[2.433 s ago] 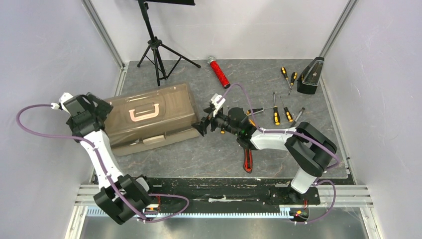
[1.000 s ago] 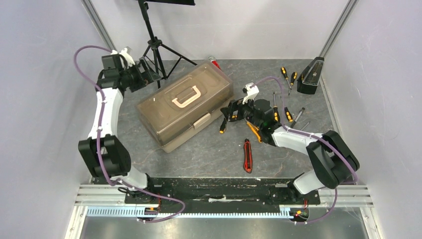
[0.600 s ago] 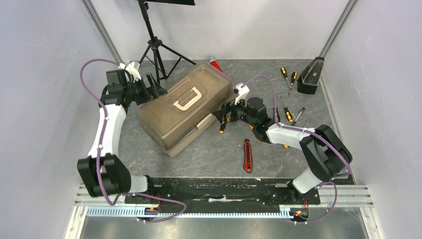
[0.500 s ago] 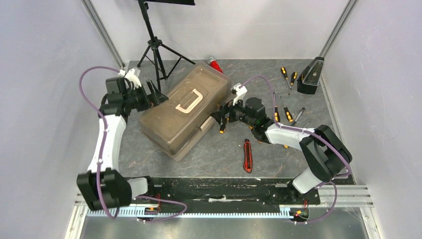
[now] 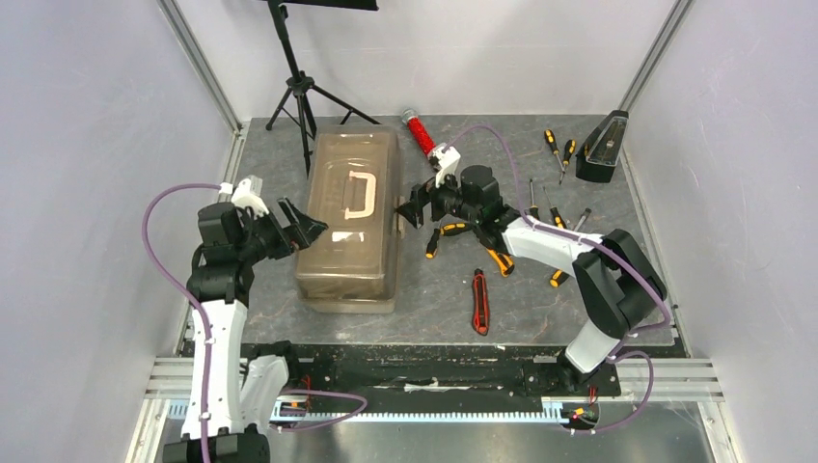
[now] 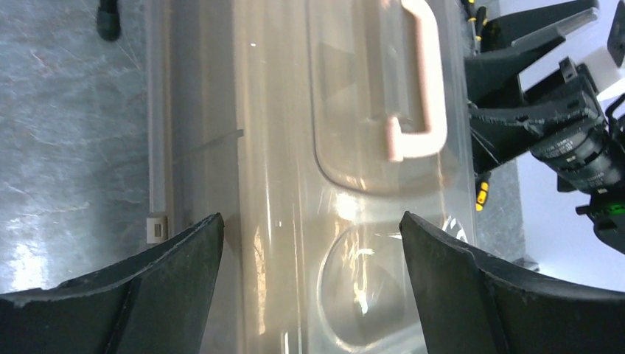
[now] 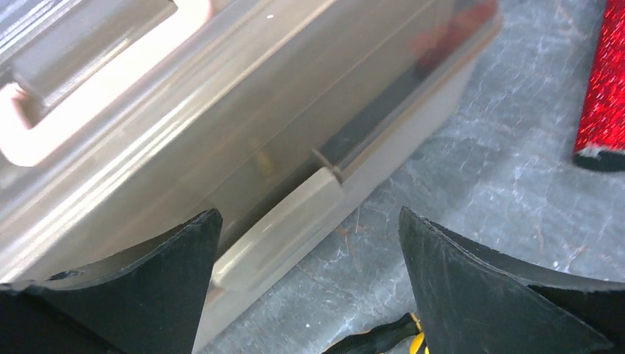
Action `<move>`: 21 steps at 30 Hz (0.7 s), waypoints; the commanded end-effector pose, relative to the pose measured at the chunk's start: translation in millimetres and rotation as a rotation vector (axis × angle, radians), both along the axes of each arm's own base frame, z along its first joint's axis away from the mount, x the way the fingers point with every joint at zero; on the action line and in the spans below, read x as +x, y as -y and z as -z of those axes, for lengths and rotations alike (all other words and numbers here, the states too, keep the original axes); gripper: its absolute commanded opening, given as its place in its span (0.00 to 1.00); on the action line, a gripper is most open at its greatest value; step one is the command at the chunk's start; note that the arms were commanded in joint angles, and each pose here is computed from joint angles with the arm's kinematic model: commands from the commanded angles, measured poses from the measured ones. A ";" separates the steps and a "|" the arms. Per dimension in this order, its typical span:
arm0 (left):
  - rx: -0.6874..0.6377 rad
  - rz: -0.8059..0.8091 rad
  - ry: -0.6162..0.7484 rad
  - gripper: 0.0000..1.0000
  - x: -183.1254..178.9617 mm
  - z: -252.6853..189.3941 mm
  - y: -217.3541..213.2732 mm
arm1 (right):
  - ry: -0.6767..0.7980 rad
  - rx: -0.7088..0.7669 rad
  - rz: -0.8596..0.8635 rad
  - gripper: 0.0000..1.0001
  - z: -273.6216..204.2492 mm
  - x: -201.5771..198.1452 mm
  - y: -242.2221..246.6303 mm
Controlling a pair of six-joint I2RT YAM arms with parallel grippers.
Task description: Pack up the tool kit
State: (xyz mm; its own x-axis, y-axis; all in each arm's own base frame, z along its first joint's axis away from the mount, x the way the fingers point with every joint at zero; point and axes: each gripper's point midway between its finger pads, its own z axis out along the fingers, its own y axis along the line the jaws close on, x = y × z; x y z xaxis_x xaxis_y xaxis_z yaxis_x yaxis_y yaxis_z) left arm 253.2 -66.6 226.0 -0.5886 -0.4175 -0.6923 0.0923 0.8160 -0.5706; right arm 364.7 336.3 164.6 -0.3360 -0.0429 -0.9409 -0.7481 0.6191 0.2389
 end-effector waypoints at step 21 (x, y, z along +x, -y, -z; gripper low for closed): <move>-0.001 -0.118 -0.044 0.93 84.3 -51.9 -9.7 | -0.273 0.420 0.011 0.95 -28.4 -11.8 36.4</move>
State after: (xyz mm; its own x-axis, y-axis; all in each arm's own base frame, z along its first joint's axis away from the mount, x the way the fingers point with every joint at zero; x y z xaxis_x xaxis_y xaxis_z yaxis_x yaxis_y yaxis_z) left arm 308.1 -49.0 261.4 -0.6011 -0.4792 -0.6395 -0.0674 0.8278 -0.5570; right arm 357.2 283.9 170.0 -0.5373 0.2278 -0.8120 -0.5918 0.5842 0.5555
